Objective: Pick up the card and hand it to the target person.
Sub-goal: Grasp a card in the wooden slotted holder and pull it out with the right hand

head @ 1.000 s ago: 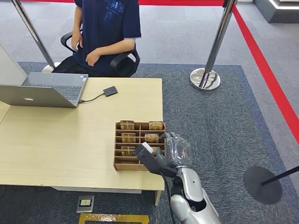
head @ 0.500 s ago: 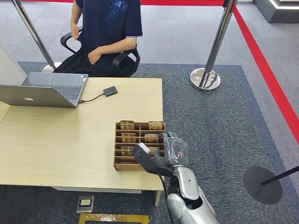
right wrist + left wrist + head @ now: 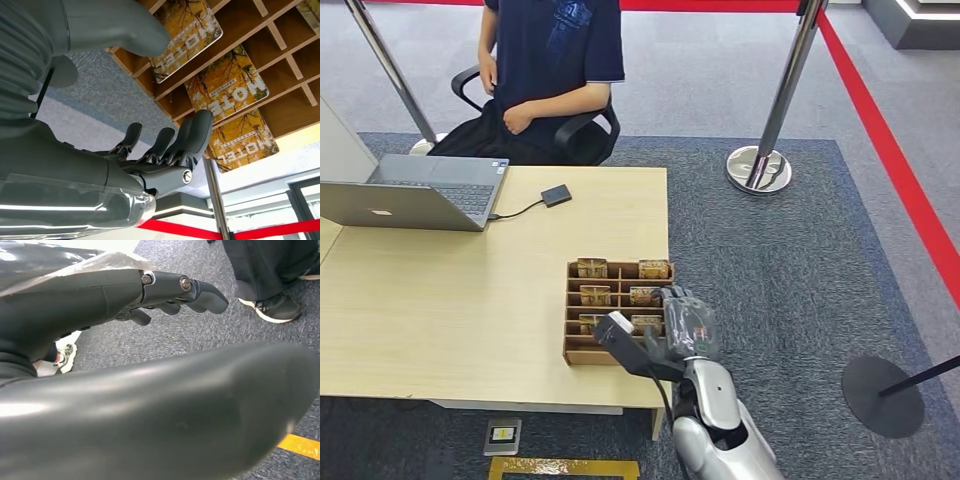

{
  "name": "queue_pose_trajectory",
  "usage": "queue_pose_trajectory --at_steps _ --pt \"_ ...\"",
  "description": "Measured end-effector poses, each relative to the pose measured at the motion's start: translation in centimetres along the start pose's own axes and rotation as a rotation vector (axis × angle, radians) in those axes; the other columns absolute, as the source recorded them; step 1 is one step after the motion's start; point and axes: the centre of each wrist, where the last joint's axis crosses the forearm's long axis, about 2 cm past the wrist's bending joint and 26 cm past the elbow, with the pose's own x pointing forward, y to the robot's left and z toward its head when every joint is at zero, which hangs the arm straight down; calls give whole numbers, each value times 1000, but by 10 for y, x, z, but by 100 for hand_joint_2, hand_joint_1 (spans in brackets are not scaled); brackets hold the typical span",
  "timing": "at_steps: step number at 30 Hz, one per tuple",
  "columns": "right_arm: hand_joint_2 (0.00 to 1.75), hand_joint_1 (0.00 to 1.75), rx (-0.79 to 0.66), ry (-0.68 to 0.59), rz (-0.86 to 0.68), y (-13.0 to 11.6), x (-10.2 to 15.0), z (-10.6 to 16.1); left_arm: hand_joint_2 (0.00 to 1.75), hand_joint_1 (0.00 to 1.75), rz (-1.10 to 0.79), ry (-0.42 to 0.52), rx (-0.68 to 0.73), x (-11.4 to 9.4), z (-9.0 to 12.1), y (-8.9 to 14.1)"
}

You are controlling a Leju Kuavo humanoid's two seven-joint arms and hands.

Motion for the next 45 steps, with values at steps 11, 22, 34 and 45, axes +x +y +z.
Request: queue_pose_trajectory --at_steps 11,22,34,45 --pt "175 70 11 -27 13 3 6 1 0 0 1 -5 0 0 0 0" --pt "175 74 29 -35 34 9 8 2 0 0 8 -6 -1 0 0 0" --pt "175 75 39 -26 66 15 5 -1 0 0 8 -6 -1 0 0 0" --pt "175 94 33 -7 75 18 3 -2 0 0 -1 -16 -9 0 0 0"
